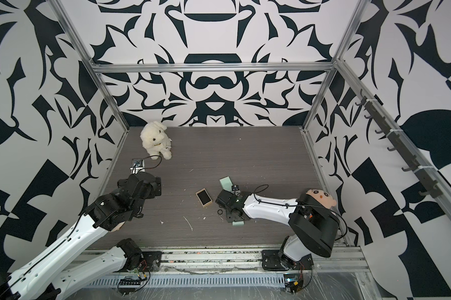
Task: Take the rings out of the lift-off lid box
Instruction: Pick up the lid from the center of the board.
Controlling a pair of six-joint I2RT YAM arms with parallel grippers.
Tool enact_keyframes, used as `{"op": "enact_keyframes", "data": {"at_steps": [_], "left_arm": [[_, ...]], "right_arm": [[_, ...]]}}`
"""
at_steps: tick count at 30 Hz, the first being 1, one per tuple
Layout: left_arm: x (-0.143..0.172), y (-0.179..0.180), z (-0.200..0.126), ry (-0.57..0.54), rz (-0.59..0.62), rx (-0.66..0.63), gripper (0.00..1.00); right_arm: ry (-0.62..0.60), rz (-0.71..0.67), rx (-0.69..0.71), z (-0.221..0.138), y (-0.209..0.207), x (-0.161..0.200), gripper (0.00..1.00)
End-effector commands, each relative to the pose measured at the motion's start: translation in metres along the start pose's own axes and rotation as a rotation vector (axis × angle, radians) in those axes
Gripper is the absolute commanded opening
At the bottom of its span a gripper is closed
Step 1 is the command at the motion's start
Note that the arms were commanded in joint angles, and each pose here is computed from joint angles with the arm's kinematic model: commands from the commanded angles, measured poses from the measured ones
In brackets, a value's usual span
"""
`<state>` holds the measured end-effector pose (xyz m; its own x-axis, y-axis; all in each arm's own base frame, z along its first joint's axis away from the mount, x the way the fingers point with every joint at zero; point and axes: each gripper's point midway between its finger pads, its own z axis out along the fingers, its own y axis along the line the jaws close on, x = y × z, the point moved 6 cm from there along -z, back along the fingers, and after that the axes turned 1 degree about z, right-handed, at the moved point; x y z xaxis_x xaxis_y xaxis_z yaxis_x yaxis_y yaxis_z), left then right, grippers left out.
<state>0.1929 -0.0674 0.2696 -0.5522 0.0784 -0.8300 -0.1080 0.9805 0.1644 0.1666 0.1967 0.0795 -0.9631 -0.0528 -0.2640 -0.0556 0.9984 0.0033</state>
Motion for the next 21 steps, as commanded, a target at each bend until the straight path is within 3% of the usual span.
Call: {"op": "enact_keyframes", "data": {"at_steps": [1,12,21], "left_arm": [[0.000,0.004,-0.001,0.003,0.000,-0.021,1.00],[0.000,0.005,-0.001,0.000,-0.004,-0.022,0.99],[0.001,0.006,-0.001,-0.001,-0.006,-0.029,1.00]], "right_arm": [[-0.029,-0.001,0.009,-0.013,0.002,-0.008,0.49],[-0.074,-0.097,-0.083,-0.048,0.022,-0.029,0.47],[-0.070,-0.254,-0.211,-0.075,0.070,-0.061,0.47]]}}
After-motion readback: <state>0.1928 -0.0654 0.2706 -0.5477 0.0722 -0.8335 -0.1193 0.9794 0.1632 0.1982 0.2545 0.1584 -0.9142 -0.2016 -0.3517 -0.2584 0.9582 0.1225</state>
